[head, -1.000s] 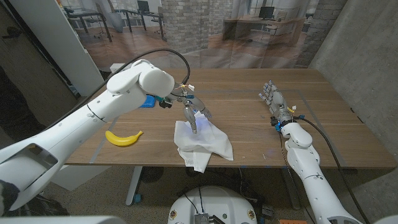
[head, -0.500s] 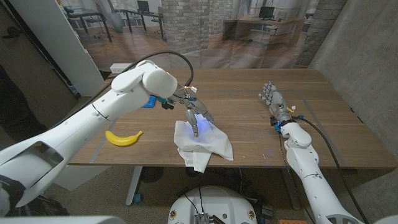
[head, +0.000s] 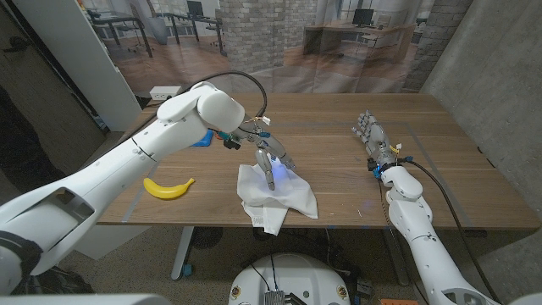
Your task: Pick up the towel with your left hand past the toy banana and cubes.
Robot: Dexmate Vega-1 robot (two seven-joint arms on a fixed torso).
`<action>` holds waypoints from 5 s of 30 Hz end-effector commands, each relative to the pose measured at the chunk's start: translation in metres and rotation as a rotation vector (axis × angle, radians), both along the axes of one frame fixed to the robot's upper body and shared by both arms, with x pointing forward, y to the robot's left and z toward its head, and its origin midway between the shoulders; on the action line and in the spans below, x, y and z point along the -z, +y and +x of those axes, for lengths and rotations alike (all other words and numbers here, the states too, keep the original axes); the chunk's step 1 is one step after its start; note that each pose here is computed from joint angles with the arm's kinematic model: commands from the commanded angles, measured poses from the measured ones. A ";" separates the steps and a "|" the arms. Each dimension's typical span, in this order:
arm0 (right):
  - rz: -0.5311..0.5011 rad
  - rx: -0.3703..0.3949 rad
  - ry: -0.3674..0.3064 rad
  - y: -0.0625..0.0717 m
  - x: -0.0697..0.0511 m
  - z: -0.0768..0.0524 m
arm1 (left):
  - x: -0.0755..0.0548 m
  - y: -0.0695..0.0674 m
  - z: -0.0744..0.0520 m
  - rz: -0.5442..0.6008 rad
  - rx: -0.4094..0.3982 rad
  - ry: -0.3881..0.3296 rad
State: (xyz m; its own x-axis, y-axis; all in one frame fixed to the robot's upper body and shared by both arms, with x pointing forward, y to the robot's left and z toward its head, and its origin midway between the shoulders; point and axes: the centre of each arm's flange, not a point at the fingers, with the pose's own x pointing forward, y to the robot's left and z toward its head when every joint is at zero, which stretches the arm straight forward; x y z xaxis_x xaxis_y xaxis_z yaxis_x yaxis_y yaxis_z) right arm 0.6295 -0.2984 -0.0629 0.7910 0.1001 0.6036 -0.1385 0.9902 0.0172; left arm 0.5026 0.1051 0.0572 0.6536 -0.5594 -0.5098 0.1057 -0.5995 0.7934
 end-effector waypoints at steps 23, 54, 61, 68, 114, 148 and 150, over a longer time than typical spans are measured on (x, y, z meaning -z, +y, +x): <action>0.029 0.017 -0.002 -0.004 0.020 -0.016 | 0.018 -0.016 -0.014 0.080 0.042 0.024; 0.049 0.032 -0.013 -0.008 0.029 -0.024 | 0.034 -0.022 -0.014 0.134 0.023 -0.027; 0.058 0.038 -0.011 -0.009 0.032 -0.024 | 0.039 -0.026 -0.014 0.155 0.024 -0.083; 0.062 0.039 -0.009 -0.009 0.034 -0.023 | 0.042 -0.026 -0.013 0.146 0.025 -0.058; 0.075 0.053 0.003 -0.009 0.039 -0.021 | 0.068 -0.031 -0.018 0.199 0.076 -0.310; 0.067 0.064 0.008 -0.007 0.031 -0.013 | 0.054 -0.019 -0.005 -0.031 0.103 -0.408; 0.067 0.063 0.008 -0.007 0.031 -0.012 | 0.052 -0.018 -0.003 -0.039 0.100 -0.408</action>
